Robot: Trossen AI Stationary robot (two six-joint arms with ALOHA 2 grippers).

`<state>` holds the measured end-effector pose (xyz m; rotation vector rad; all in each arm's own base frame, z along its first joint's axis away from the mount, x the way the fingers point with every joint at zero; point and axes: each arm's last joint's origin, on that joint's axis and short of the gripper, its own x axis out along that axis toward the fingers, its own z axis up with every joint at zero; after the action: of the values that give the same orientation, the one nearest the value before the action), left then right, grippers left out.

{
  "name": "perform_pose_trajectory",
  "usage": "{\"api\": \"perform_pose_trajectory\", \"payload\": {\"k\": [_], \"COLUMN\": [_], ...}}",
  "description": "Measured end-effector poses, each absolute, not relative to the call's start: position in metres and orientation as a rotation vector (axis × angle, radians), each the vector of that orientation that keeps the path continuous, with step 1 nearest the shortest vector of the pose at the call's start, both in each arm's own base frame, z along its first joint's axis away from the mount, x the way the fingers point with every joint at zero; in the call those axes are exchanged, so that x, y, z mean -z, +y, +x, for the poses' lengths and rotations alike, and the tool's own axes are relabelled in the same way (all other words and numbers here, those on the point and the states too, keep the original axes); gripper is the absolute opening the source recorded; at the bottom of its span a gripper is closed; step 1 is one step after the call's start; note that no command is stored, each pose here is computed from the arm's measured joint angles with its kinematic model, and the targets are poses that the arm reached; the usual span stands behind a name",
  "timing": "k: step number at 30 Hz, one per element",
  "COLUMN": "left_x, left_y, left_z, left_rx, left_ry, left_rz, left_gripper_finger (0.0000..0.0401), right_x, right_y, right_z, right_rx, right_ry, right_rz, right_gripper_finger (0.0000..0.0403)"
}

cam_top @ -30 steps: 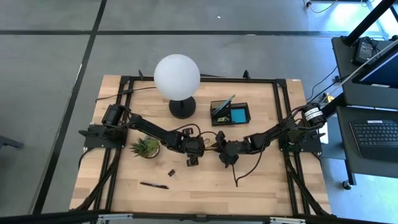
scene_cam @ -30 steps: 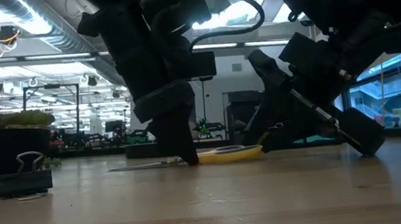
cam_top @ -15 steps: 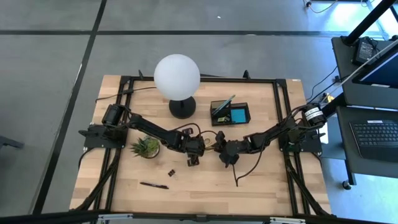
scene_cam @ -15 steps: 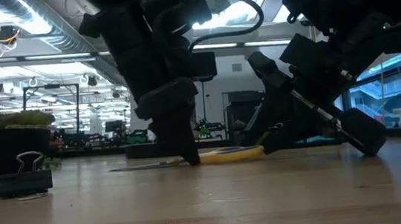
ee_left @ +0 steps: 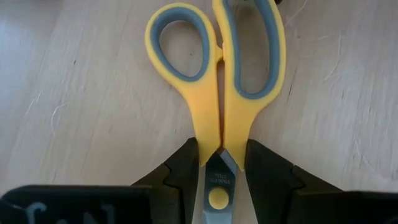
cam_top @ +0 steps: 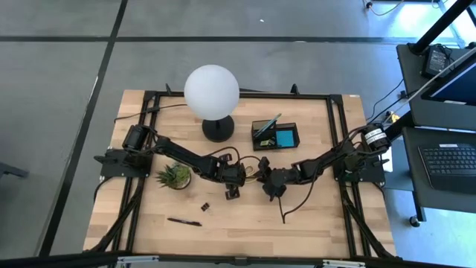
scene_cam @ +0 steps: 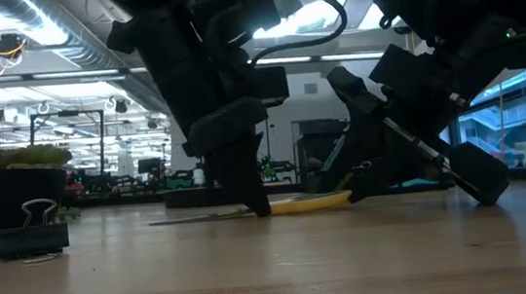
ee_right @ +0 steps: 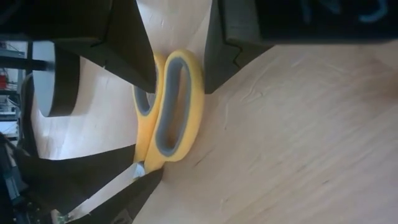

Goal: Pick and place office supplies into organizer
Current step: Put the yellow scissors into the desk organizer

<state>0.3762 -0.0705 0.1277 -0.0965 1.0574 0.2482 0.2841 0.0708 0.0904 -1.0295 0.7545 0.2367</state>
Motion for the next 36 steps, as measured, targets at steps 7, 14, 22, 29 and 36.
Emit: {"api": "perform_pose_trajectory", "payload": {"k": [7, 14, 22, 29, 36], "left_x": [-0.1277, -0.1278, -0.1280, -0.1289, -0.1299], "left_y": [-0.0708, -0.0712, -0.0716, -0.0721, -0.0730], "left_z": [0.3764, 0.3769, 0.3772, 0.3778, 0.3787], "left_rx": [-0.230, -0.220, -0.215, -0.229, -0.216], "left_ry": [1.062, 1.061, 1.062, 1.055, 1.053], "left_rz": [-0.111, -0.142, -0.181, -0.230, -0.286], "left_gripper_finger": [0.0108, 0.0108, 0.0107, 0.0107, 0.0107], "right_x": [-0.0916, -0.0917, -0.0926, -0.0929, -0.0932], "right_y": [0.0702, 0.0700, 0.0702, 0.0702, 0.0703], "right_z": [0.2853, 0.2853, 0.2862, 0.2864, 0.2867], "right_rx": [-0.220, -0.216, -0.207, -0.200, -0.198], "right_ry": [0.728, 0.730, 0.720, 0.717, 0.713], "right_rz": [-1.018, -1.015, -1.011, -1.005, -1.002], "right_gripper_finger": [0.0136, 0.0136, 0.0136, 0.0136, 0.0136]}}
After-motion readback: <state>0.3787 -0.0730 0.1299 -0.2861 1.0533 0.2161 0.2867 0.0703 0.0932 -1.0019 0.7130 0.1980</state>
